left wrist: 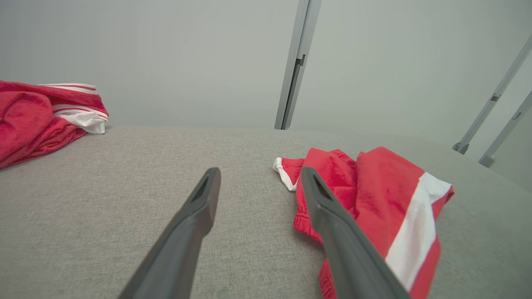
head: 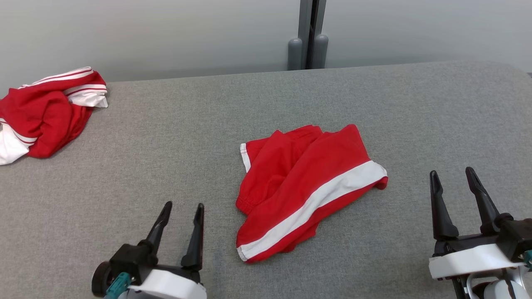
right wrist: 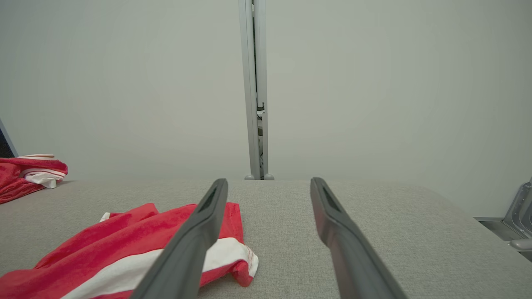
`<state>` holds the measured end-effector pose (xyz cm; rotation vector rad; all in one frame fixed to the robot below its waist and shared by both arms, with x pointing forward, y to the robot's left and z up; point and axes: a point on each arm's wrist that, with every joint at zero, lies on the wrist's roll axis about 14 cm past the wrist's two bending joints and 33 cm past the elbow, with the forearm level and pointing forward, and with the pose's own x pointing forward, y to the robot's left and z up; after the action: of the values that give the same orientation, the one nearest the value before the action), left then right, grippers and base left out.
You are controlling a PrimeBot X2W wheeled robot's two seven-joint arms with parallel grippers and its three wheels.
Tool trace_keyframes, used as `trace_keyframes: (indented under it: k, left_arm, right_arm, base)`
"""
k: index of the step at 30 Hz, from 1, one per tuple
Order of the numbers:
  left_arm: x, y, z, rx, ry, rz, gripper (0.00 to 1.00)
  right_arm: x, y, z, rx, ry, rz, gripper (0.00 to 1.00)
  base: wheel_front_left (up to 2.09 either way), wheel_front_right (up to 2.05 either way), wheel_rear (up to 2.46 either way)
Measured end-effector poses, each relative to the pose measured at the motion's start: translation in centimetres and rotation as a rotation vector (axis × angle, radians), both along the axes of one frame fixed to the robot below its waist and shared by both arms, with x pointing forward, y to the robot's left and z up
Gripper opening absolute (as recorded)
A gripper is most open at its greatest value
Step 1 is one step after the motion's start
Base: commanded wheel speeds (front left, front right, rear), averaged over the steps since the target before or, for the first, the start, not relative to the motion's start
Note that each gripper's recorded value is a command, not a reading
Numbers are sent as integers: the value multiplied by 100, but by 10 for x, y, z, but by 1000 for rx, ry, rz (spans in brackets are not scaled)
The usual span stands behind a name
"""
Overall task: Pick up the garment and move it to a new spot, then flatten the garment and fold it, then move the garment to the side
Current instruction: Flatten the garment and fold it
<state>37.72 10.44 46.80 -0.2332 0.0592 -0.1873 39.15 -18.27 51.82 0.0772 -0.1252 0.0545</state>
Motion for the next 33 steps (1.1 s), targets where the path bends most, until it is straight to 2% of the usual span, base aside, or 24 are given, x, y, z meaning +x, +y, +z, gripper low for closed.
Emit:
trace_keyframes:
  k: [9,21,26,33]
  left_arm:
    - [-10,33,-10,14,34,110,100]
    - [-14,35,-10,10,34,116,100]
    - [-23,15,-29,5,96,39,100]
    - [-42,-29,-70,-86,303,-118,100]
  right_arm:
    - [-2,4,-14,10,45,12,100]
    - [-4,8,-26,13,82,23,100]
    - [-4,8,-26,14,84,21,100]
    - [-5,5,-27,15,87,12,100]
  base:
    - [0,0,0]
    - [0,0,0]
    - [0,0,0]
    - [0,0,0]
